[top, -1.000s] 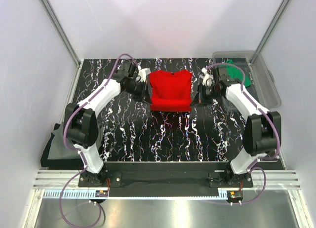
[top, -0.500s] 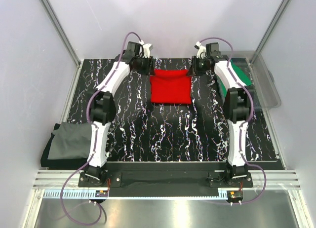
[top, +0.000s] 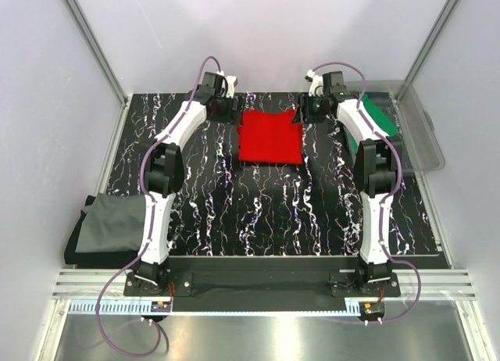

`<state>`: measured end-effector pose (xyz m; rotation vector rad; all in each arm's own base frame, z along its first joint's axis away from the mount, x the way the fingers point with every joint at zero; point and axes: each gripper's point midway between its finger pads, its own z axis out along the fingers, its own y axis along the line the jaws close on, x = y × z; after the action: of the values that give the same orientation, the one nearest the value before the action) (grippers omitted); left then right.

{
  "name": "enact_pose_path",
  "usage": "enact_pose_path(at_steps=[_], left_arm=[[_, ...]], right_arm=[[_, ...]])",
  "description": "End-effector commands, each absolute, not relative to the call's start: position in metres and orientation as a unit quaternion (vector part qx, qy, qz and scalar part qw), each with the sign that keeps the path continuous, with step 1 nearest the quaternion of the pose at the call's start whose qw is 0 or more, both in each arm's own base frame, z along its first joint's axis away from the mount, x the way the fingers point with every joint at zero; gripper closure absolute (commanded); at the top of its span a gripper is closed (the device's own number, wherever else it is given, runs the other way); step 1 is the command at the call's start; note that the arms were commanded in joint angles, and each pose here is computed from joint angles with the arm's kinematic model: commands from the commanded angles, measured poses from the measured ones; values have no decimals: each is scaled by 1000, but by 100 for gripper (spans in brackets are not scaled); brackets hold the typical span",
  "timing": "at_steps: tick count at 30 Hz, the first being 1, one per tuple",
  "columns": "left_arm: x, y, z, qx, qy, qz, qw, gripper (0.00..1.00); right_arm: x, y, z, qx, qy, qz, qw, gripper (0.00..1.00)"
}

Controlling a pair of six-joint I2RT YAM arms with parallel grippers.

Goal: Fold and stack the t-shirts
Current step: Fold the tshirt, then neatly place the folded tshirt to the corner

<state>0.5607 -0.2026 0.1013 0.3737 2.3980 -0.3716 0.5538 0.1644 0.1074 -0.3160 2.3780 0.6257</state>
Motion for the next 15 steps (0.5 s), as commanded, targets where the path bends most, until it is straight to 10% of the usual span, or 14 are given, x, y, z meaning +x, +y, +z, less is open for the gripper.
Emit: enact_pose_path(at_steps=[1, 15], left_arm=[[537, -221, 118, 148, 912, -226, 309, 8], [549, -241, 40, 56, 912, -337, 228, 8]], right_arm=[[531, 196, 132, -150, 889, 287, 324, 44], [512, 202, 71, -171, 909, 279, 258, 44]])
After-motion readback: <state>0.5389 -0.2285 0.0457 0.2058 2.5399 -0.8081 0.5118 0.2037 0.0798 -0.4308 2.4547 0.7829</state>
